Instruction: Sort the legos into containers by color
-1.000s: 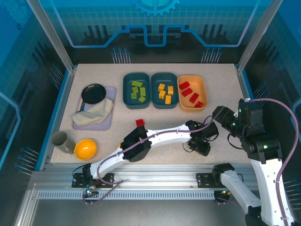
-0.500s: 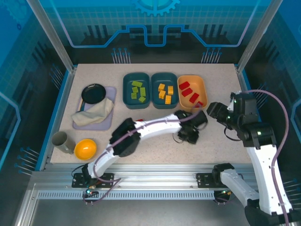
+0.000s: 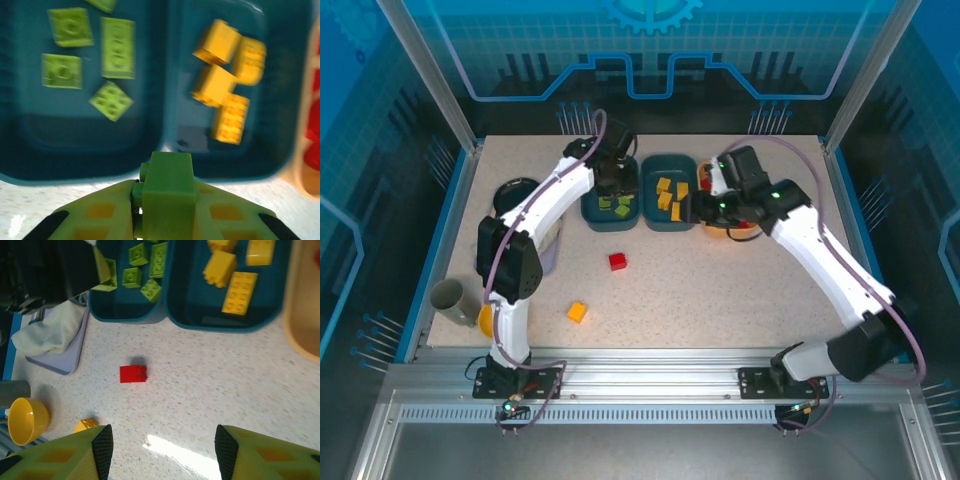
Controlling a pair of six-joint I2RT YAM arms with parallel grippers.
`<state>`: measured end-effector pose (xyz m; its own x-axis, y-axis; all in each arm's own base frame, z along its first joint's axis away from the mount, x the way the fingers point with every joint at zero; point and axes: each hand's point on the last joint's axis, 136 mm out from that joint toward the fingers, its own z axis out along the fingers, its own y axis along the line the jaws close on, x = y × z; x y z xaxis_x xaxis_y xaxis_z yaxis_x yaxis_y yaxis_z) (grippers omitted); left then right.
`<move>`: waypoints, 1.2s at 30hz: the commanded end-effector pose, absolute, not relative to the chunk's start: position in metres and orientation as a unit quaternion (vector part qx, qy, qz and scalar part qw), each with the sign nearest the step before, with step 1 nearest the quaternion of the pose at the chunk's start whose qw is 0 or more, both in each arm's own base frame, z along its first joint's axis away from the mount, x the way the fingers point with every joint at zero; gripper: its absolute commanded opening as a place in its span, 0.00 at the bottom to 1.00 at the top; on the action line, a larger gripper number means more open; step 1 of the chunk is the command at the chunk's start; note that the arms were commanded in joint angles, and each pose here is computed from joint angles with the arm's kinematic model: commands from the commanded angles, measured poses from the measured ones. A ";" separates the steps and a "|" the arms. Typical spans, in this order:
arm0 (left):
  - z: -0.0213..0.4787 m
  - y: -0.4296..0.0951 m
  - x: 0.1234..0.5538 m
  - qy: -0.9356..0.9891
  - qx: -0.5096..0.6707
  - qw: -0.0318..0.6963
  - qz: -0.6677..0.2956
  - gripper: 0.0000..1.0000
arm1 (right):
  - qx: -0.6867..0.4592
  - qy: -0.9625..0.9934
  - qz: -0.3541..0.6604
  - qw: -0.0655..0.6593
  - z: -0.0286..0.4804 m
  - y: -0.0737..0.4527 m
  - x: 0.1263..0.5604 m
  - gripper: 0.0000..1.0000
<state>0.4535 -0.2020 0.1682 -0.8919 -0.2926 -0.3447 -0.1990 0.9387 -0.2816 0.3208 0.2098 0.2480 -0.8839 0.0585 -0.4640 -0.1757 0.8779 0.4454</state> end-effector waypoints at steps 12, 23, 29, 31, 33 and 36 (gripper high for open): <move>0.093 -0.130 0.468 0.980 -0.115 0.130 0.092 0.23 | -0.074 0.946 0.250 0.195 0.228 0.252 0.348 0.59; 0.059 -0.123 0.468 0.983 -0.080 0.101 0.130 0.24 | -0.060 0.952 0.242 0.175 0.212 0.244 0.341 0.59; 0.052 -0.122 0.468 0.983 -0.078 0.096 0.137 0.29 | -0.059 0.954 0.239 0.169 0.208 0.242 0.338 0.59; 0.057 -0.123 0.469 0.983 -0.080 0.100 0.133 0.40 | -0.062 0.955 0.237 0.165 0.205 0.242 0.336 0.60; 0.066 -0.128 0.472 0.983 -0.079 0.111 0.124 0.53 | -0.070 0.957 0.233 0.161 0.200 0.242 0.334 0.60; 0.090 -0.139 0.476 0.982 -0.079 0.136 0.104 0.62 | -0.091 0.959 0.221 0.155 0.190 0.245 0.329 0.61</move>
<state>0.4726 -0.1291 0.0553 -0.9632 -0.1415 -0.2284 -0.1915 0.9579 0.2138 0.3400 0.2413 0.1998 -0.9341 -0.0439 -0.3544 -0.1995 0.8873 0.4158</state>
